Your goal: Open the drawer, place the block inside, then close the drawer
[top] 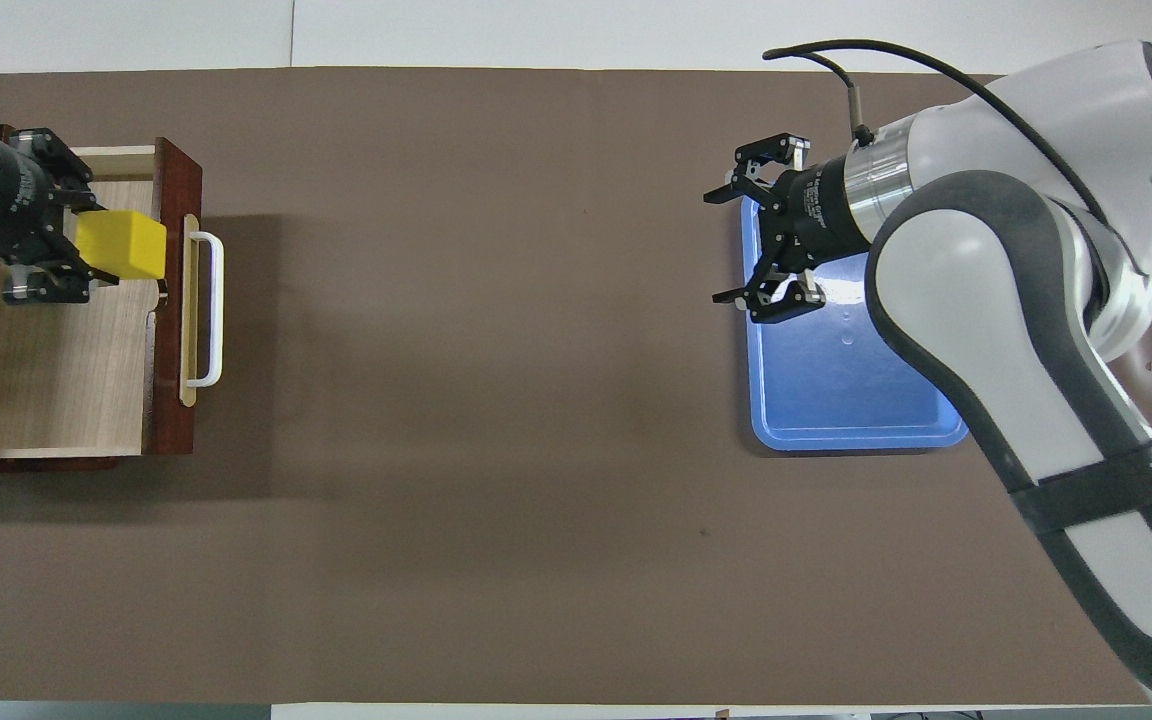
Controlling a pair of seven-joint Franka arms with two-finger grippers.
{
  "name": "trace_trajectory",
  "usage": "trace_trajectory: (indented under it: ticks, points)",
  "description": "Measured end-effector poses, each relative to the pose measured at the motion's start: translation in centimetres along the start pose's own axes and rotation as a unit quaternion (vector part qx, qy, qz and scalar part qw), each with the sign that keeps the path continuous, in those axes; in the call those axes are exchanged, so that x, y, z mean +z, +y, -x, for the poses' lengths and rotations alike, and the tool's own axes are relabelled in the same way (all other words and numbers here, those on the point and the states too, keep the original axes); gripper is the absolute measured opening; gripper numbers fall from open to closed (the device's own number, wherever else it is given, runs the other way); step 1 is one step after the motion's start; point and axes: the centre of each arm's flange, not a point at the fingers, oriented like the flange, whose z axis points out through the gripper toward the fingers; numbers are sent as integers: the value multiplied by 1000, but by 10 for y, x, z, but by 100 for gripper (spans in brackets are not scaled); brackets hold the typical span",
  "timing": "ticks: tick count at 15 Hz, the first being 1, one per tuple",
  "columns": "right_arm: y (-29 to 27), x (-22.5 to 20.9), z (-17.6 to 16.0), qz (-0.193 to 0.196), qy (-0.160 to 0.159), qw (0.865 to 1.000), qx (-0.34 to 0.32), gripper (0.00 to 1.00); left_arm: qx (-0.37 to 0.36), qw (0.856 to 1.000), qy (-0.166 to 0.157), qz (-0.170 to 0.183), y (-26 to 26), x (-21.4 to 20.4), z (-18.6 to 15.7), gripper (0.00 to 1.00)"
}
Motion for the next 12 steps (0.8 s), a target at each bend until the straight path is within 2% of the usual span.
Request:
trace_trajectory:
  ticks: [3, 5, 7, 10, 11, 12]
  points:
    - [21, -33, -27, 48, 35, 993, -104, 100, 8, 1000, -2, -2, -2, 19, -43, 56]
    - [38, -47, -43, 102, 62, 973, -196, 100, 6, 1000, -2, 5, -3, 41, -51, 56]
    - [47, -57, -51, 143, 87, 936, -311, 100, 4, 1000, -2, 6, -4, 66, -55, 56]
    - [53, -72, -67, 180, 99, 862, -463, 100, -3, 1000, -2, 5, -10, 97, -64, 56]
    - [54, -77, -73, 192, 102, 838, -501, 100, -4, 1000, -2, 5, -12, 107, -65, 56]
    - [55, -81, -78, 203, 107, 818, -527, 100, -5, 1000, -2, 5, -14, 117, -66, 56]
